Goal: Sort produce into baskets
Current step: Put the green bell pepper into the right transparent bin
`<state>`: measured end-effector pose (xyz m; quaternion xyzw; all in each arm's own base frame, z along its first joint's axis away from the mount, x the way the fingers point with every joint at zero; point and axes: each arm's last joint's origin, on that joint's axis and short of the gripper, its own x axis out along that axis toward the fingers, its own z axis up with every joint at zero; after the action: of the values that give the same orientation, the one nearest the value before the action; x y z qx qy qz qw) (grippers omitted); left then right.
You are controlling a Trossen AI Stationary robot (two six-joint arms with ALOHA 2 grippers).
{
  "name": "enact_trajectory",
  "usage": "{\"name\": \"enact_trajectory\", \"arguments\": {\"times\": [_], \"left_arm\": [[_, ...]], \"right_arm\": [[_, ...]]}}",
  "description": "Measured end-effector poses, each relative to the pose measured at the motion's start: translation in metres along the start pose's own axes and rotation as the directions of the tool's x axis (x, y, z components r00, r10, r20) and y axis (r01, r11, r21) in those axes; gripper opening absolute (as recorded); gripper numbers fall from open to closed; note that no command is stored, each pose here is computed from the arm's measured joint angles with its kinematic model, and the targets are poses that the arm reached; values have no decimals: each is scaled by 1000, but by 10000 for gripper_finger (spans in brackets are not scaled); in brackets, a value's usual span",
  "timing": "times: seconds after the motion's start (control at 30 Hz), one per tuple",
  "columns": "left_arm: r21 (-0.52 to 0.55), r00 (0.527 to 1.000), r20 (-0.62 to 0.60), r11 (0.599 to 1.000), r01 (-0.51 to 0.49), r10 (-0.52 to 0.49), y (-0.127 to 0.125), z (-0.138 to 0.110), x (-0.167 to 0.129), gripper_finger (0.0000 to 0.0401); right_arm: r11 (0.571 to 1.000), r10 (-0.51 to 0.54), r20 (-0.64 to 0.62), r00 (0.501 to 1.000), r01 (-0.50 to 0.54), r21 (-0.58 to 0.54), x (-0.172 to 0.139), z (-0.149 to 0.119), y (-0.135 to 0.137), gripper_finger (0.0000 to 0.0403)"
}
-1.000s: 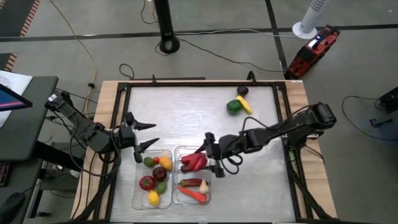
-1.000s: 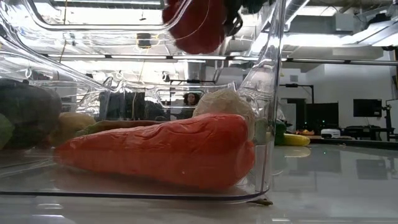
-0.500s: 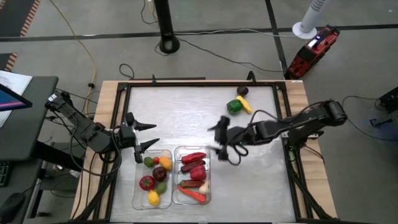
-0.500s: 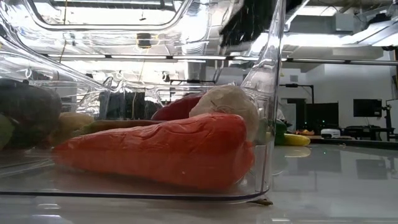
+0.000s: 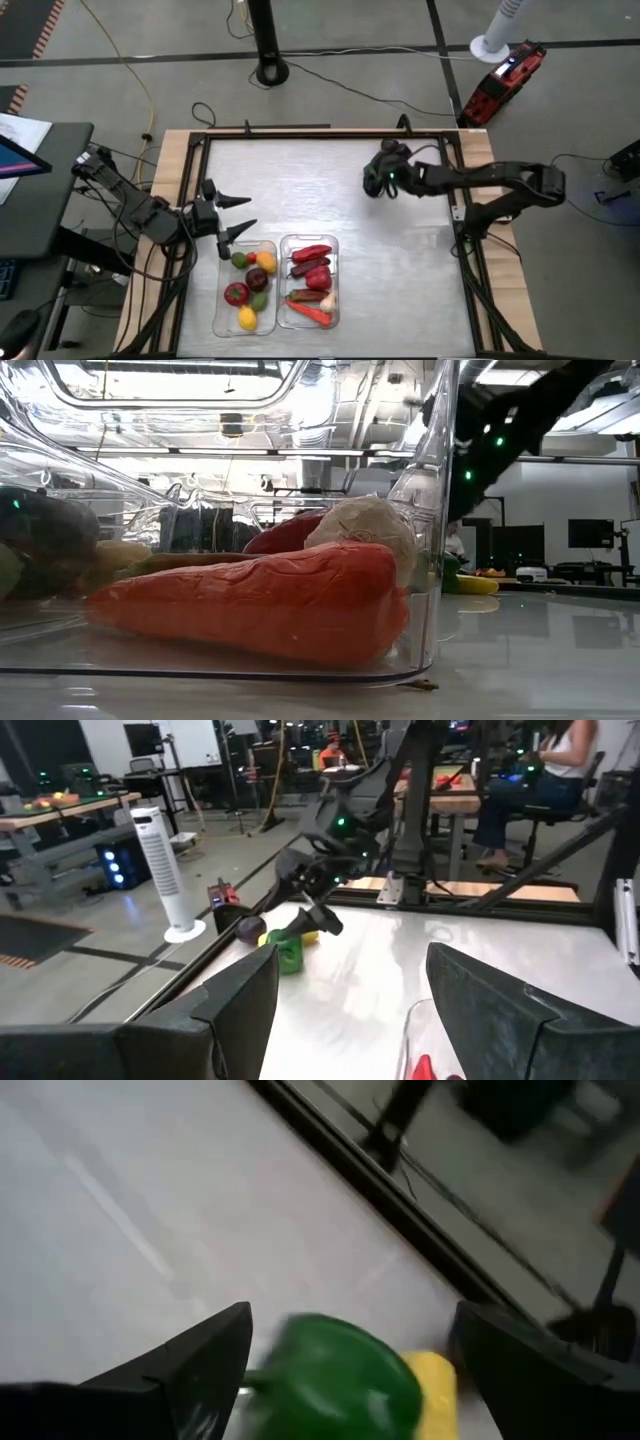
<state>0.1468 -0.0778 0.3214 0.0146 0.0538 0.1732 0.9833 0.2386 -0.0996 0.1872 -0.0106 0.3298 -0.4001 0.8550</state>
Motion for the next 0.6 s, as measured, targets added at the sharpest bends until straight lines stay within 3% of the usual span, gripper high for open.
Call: {"name": "enact_trajectory", "arguments": {"times": [0.2,0.6], "left_arm": [[9,1000,-11,1000,-3,3,3,-1,4,242],[9,1000,-23,1000,-4,4,4,-2,5,242]], "right_arm": [[991,102,-105,989,-91,100,28,-13,-16,373],[988,95,-159,983,-74,134,44,-23,-13,366]]}}
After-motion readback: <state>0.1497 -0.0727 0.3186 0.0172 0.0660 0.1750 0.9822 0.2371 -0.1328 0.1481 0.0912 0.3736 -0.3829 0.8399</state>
